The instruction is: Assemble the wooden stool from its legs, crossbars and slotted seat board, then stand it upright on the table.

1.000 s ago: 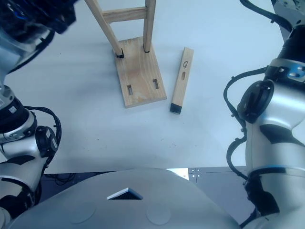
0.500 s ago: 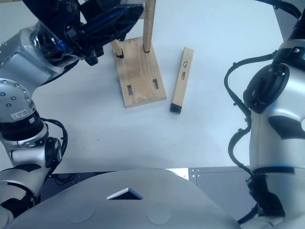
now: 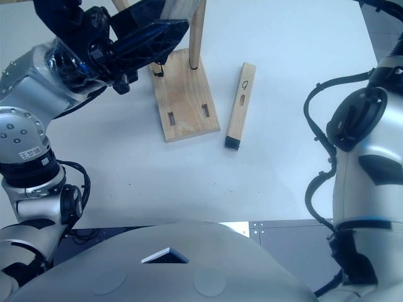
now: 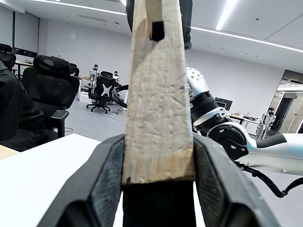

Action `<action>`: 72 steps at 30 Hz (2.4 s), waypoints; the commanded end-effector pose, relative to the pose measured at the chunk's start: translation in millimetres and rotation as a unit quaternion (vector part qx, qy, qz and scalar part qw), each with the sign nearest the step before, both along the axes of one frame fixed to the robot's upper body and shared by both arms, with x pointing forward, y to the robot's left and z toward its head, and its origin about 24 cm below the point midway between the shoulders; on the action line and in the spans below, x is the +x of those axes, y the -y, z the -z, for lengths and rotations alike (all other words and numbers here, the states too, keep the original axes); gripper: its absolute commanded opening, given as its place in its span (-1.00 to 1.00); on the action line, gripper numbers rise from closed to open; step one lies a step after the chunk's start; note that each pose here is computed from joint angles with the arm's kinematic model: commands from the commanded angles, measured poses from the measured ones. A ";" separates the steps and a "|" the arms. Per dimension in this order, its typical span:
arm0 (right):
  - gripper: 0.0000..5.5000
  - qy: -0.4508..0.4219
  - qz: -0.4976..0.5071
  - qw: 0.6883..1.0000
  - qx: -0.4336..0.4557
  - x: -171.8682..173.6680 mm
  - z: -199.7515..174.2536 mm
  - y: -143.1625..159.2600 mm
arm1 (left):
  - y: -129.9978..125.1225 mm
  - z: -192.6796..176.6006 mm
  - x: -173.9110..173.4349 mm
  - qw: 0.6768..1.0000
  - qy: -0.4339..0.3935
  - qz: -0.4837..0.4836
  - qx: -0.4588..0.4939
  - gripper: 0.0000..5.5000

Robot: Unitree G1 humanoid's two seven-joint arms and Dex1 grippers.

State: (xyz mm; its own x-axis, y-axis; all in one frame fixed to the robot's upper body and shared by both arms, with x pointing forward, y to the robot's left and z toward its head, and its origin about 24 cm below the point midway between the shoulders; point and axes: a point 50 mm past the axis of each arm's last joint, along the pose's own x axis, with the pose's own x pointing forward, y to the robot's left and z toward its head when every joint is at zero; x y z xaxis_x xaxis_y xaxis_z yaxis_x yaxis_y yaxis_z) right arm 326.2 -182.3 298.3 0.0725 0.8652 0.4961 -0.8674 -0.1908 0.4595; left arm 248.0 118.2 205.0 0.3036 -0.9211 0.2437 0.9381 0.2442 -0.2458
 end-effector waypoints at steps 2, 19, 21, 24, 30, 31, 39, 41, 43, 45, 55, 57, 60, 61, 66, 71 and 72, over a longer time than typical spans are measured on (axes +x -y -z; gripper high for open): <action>-0.19 0.041 0.021 0.999 -0.022 -2.8 4.0 -2.5 | -10.2 1.0 9.2 0.999 -0.002 -0.044 -0.002 0.00; -0.24 0.104 0.087 0.977 -0.167 -0.4 72.0 -12.0 | -48.6 47.5 30.7 0.979 -0.081 -0.161 0.095 0.41; -0.24 0.106 0.095 0.976 -0.166 1.7 81.4 -10.4 | -52.3 57.9 33.6 0.975 -0.092 -0.169 0.110 0.41; -0.24 0.108 0.102 0.973 -0.176 3.1 92.4 -10.4 | -51.1 65.7 33.6 0.974 -0.093 -0.164 0.130 0.41; -0.24 0.133 0.117 0.965 -0.193 4.7 118.1 -15.3 | -51.7 70.9 35.1 0.974 -0.105 -0.158 0.127 0.41; -0.24 0.135 0.114 0.965 -0.194 3.9 122.2 -15.6 | -51.9 71.1 35.3 0.973 -0.107 -0.157 0.127 0.41; -0.24 0.117 0.097 0.959 -0.238 0.8 155.3 -11.9 | -54.3 70.5 37.9 0.973 -0.111 -0.154 0.129 0.41; -0.24 0.119 0.094 0.953 -0.263 1.3 161.3 -7.0 | -53.9 70.2 37.9 0.973 -0.110 -0.154 0.128 0.41; -0.25 0.123 0.087 0.945 -0.291 2.2 163.9 -0.4 | -53.5 70.4 37.7 0.974 -0.109 -0.156 0.127 0.41; -0.25 0.135 0.072 0.931 -0.331 2.3 164.8 6.6 | -53.9 71.1 37.1 0.973 -0.109 -0.158 0.126 0.41; -0.25 0.197 -0.038 0.872 -0.447 14.4 142.7 3.0 | -40.6 86.5 26.3 0.972 -0.128 -0.171 0.100 0.41; -0.25 0.204 -0.056 0.859 -0.465 16.2 141.8 -2.8 | -38.4 90.9 22.7 0.971 -0.135 -0.176 0.093 0.41; -0.25 0.218 -0.075 0.844 -0.485 19.4 138.1 -9.1 | -36.2 98.3 19.0 0.967 -0.145 -0.191 0.086 0.41; -0.25 0.222 -0.079 0.840 -0.489 20.2 136.8 -10.1 | -35.8 100.8 17.6 0.965 -0.148 -0.198 0.083 0.41; -0.25 0.258 -0.102 0.805 -0.524 27.3 125.8 -20.2 | -48.7 109.5 14.4 0.951 -0.153 -0.251 0.094 0.41; -0.25 0.282 -0.112 0.782 -0.544 34.7 108.3 -33.1 | -77.4 114.4 3.5 0.934 -0.143 -0.283 0.166 0.41; -0.25 0.286 -0.113 0.780 -0.546 35.3 104.9 -34.6 | -83.9 116.7 1.2 0.927 -0.143 -0.290 0.189 0.41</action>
State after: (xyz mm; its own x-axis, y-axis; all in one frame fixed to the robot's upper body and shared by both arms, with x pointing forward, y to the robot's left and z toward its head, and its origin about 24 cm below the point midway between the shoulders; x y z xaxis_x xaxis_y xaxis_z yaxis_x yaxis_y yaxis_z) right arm 358.7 -157.7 184.8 -0.0991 0.7850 -0.6115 -0.9944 -0.1011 0.0314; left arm 254.3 186.7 91.0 0.7649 -0.6256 -0.1532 0.5565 0.7617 -0.3319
